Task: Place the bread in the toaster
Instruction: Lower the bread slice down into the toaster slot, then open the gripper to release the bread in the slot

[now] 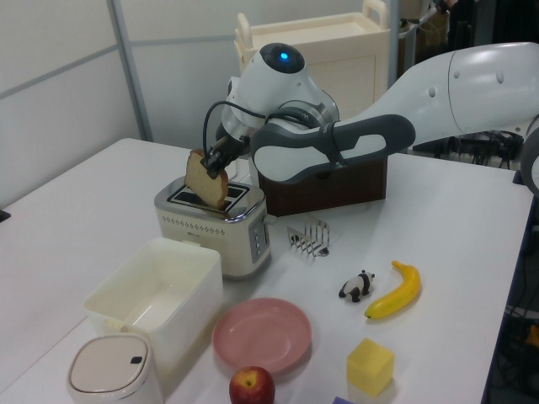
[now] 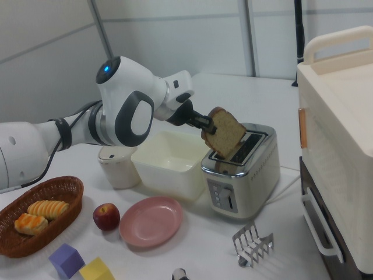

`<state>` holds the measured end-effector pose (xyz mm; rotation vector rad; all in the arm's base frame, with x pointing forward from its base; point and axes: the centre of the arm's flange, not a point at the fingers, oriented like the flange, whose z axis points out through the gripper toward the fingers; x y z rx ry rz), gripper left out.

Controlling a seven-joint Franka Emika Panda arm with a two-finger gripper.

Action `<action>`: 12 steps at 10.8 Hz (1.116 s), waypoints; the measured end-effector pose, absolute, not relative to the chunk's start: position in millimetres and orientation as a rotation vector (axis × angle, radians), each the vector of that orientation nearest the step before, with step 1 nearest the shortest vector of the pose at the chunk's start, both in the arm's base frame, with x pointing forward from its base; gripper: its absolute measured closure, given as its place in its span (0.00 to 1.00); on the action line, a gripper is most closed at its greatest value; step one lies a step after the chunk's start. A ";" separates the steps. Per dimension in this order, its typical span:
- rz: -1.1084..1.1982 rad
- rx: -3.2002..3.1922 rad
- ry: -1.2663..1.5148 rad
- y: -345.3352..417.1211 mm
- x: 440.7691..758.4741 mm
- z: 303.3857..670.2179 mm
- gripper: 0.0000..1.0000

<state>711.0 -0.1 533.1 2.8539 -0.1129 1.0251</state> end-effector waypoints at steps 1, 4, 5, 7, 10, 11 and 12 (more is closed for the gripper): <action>1.017 2.857 -0.112 0.1 710.8 529.8 0.87; 1.009 2.854 -0.105 0.4 710.6 527.5 0.82; 1.005 2.841 -0.087 0.6 710.5 527.2 0.67; 1.001 2.827 -0.069 0.8 710.5 526.8 0.37; 0.999 2.827 -0.070 0.4 710.4 526.7 0.00; 0.980 2.830 -0.075 -0.7 709.8 526.2 0.00; 0.905 2.844 -0.092 -3.7 706.3 527.1 0.00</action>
